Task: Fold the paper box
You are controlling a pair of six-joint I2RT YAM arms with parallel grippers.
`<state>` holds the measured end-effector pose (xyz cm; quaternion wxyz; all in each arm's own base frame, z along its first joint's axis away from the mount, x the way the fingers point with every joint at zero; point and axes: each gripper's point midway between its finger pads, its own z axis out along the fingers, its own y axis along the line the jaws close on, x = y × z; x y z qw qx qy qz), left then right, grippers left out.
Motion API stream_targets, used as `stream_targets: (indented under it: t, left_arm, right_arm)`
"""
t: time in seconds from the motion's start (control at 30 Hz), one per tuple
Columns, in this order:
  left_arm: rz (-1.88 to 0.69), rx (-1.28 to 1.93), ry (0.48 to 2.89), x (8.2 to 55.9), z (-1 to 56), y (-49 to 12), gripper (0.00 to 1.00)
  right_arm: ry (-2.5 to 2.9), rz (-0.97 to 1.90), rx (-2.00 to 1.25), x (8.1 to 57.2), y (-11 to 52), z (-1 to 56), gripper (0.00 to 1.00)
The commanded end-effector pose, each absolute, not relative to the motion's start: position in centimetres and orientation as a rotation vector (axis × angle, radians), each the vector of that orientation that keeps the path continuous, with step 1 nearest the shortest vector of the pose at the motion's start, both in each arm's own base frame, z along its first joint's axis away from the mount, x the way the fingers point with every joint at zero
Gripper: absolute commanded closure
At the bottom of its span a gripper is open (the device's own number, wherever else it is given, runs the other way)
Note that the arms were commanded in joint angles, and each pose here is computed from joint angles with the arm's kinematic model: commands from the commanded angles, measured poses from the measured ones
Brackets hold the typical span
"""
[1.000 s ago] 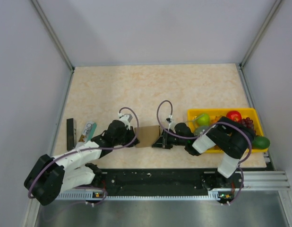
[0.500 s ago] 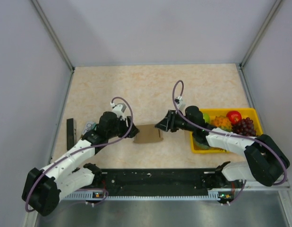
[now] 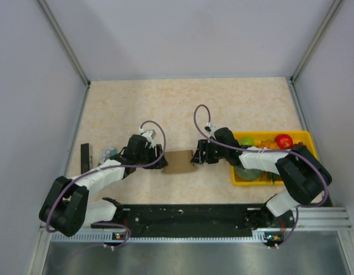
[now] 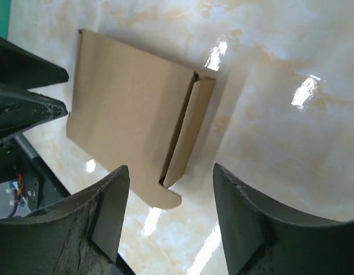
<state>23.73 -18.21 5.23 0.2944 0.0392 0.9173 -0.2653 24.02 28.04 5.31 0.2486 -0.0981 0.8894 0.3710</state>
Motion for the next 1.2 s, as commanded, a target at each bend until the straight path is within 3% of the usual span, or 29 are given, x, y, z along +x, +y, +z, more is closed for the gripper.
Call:
stream_targets:
  t: [0.0, 0.07, 0.23, 0.53, 0.67, 0.77, 0.83, 1.17]
  left_arm:
    - [-0.790, 0.150, 2.364, 25.8, 6.5, -20.2, 0.42]
    - [-0.794, 0.131, 2.384, 26.0, 5.9, -20.4, 0.43]
    - [-0.762, 0.114, 2.403, 26.4, 5.2, -20.7, 0.34]
    - [-0.698, 0.144, 2.416, 26.7, 5.5, -21.8, 0.36]
    - [-0.719, 0.154, 2.418, 26.5, 5.3, -22.4, 0.46]
    - [-0.746, 0.165, 2.420, 26.2, 5.1, -23.5, 0.55]
    - [-0.762, 0.186, 2.429, 25.7, 4.9, -24.6, 0.62]
    - [-0.851, 0.215, 2.391, 24.3, 5.6, -27.1, 0.67]
  right_arm:
    - [2.375, 0.940, -0.314, 26.5, 29.0, 6.6, 0.42]
    - [2.401, 0.899, -0.308, 26.3, 29.2, 6.3, 0.43]
    - [2.464, 0.748, -0.309, 27.0, 29.7, 5.6, 0.46]
    - [2.493, 0.677, -0.355, 26.6, 32.4, 6.0, 0.48]
    - [2.482, 0.695, -0.372, 25.7, 33.6, 6.7, 0.51]
    - [2.484, 0.689, -0.360, 25.0, 34.9, 7.0, 0.63]
    - [2.494, 0.699, -0.347, 24.6, 35.9, 6.9, 0.66]
    - [2.419, 0.785, -0.328, 24.1, 38.9, 7.5, 0.73]
